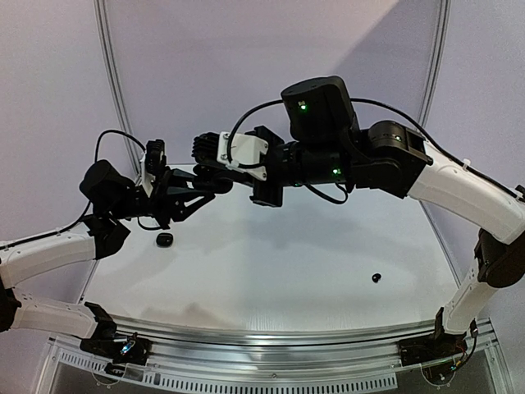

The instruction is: Insert the wireless bluetooth earbuds into the charging case

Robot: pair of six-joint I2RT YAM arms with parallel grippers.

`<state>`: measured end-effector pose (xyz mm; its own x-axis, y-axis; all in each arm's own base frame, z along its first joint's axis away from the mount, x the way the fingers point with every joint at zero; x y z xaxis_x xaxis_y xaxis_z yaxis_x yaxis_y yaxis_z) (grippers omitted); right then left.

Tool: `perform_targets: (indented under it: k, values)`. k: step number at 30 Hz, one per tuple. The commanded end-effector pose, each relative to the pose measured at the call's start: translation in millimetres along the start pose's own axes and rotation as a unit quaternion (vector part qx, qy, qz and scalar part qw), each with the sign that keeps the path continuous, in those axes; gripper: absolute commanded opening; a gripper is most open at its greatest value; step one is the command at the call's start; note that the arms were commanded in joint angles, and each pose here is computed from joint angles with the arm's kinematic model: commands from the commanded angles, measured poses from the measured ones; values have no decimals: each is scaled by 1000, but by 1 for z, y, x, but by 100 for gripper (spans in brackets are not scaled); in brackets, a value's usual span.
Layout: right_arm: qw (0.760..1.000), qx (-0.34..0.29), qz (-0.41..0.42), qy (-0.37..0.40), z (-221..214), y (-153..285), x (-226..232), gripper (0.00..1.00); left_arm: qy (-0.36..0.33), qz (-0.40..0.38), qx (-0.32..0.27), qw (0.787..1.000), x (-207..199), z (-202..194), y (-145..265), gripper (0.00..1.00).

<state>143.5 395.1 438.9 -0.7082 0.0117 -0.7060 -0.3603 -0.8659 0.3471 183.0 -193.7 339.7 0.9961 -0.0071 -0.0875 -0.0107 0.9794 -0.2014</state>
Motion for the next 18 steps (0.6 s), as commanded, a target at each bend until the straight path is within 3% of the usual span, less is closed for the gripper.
perform_targets:
  k: [1,18]
  values:
    - [1000,31,-4,3,-10,-10,5,0,-44,-36,-12,998,-10,11,-1,0]
    - [998,28,35,46,-3,2,2,0,-39,-48,5,998,-10,9,0,0]
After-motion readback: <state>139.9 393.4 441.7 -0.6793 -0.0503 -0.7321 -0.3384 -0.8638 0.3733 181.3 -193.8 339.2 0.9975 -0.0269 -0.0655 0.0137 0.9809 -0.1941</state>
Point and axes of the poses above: each gripper's point midway between its finger pads, its own y axis back along the fingers, its own x axis along the line the jaws close on, z = x × y, the point moved 10 cm from there along y, back along the fingers, and after that the axes turned 9 degrees about y, right-handed, at the moved point
